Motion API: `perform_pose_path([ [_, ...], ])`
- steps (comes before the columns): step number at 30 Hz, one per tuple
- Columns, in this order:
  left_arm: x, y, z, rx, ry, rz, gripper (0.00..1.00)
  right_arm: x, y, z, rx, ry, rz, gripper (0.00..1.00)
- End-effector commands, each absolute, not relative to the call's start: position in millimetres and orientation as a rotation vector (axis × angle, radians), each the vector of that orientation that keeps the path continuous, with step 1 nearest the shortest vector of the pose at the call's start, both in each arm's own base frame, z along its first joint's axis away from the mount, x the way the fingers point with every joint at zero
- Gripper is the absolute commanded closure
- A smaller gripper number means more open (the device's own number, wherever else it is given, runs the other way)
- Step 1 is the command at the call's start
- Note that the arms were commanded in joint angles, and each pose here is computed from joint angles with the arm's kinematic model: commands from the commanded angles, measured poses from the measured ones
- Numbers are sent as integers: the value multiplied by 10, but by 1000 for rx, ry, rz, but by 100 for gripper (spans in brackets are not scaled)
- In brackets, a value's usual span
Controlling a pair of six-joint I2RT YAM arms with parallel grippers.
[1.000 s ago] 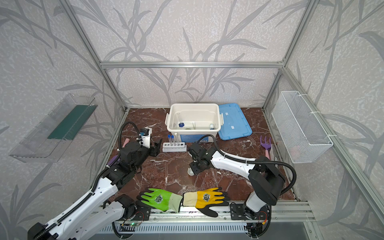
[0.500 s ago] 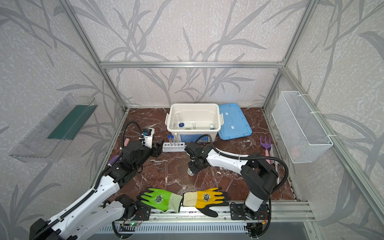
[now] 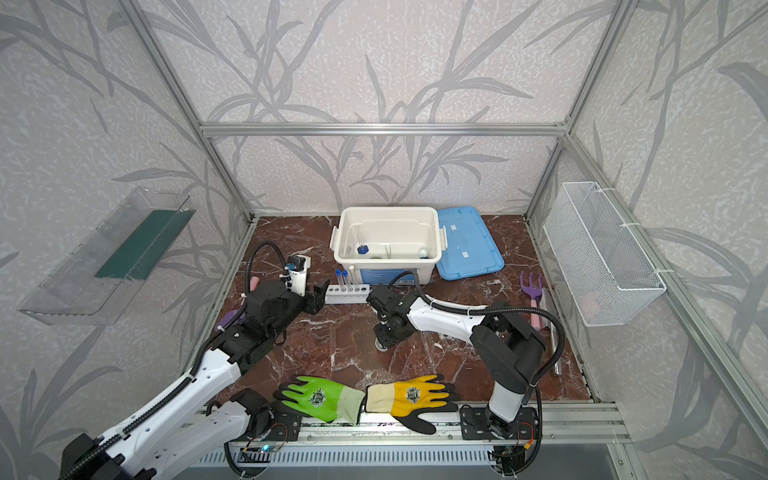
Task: Organize the chemistry lab equipment
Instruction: 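Lower the right gripper onto the white crucible near the gloves and grasp it, then lift the crucible and carry it over the white bin with the right gripper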
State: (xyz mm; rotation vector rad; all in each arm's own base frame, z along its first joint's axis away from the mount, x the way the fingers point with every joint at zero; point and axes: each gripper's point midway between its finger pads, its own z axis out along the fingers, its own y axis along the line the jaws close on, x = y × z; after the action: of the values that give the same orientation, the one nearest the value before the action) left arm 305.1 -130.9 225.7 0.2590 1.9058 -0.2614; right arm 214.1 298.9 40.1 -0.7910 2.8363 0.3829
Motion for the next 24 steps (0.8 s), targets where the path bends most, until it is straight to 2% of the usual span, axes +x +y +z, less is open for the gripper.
perform_pose_path([
  [1,3085,-1315,2423,238,1873,-281,39,2133,3040,427,-798,2844,390,75],
  [12,3108,-1342,2366,244,1893,-289,39,2144,3046,475,-821,2843,377,88],
  [24,3113,-1350,2371,253,1899,-290,40,2175,3046,605,-866,2829,354,93],
])
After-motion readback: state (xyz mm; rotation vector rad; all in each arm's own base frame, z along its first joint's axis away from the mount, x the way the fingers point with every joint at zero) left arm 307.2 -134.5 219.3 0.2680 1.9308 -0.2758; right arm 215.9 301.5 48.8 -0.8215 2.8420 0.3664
